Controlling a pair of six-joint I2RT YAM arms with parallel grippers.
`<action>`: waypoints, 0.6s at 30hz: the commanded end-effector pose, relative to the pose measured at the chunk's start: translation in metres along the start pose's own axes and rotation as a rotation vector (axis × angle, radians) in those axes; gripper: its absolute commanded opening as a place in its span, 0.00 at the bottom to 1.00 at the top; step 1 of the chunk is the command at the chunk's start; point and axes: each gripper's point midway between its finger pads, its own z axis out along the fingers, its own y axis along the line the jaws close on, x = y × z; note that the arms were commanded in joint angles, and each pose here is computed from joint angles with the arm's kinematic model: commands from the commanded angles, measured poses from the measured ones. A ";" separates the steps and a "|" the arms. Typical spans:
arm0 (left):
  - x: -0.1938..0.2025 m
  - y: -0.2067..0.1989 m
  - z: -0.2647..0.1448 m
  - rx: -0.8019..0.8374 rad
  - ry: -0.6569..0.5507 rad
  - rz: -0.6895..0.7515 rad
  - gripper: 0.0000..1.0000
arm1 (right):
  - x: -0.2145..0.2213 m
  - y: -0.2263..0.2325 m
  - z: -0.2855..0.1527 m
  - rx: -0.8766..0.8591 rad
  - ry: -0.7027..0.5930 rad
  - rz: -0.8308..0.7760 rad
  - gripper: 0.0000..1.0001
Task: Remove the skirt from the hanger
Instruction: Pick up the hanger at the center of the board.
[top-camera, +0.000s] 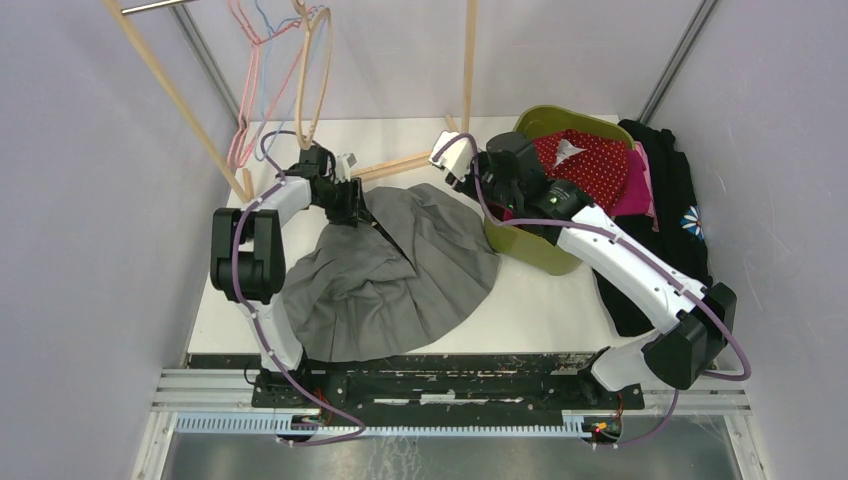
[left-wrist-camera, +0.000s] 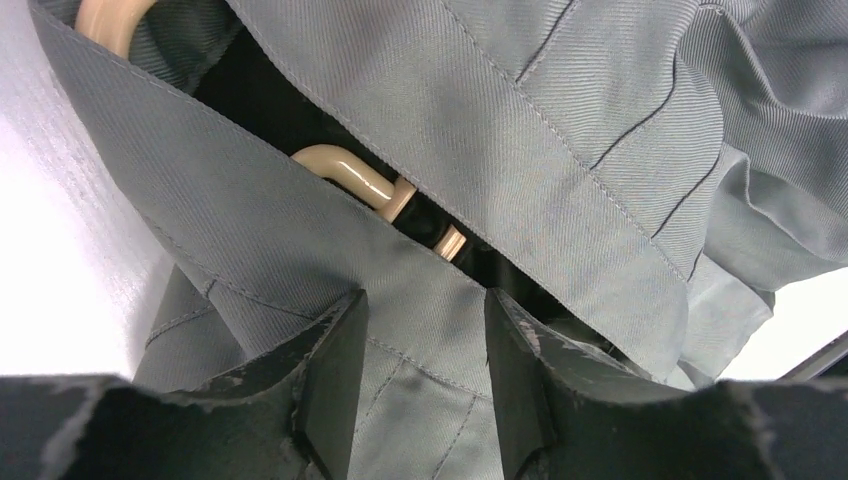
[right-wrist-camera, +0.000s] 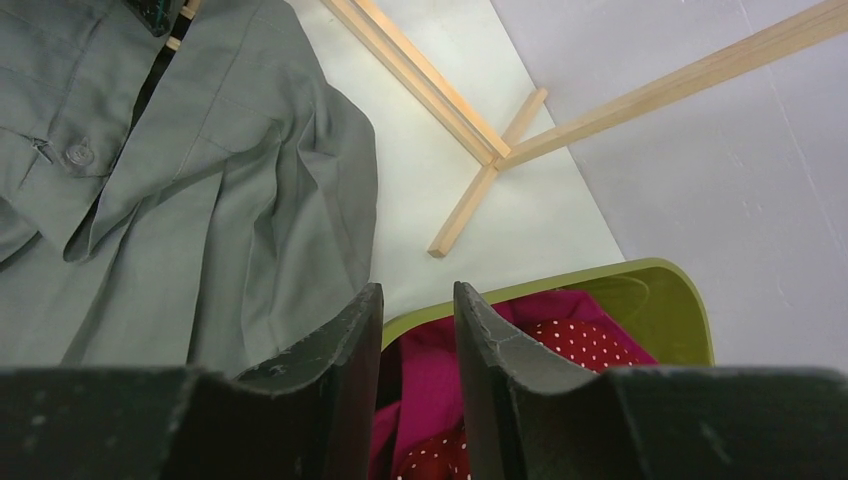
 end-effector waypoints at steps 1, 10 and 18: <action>-0.025 0.001 -0.003 -0.007 -0.069 0.062 0.55 | -0.018 -0.012 -0.012 0.026 -0.063 0.017 0.37; -0.049 -0.009 -0.038 -0.052 -0.141 0.127 0.60 | -0.016 -0.011 -0.008 0.010 -0.056 0.014 0.36; -0.033 0.018 -0.030 -0.148 -0.057 0.165 0.68 | -0.015 -0.008 -0.006 -0.005 -0.059 0.018 0.36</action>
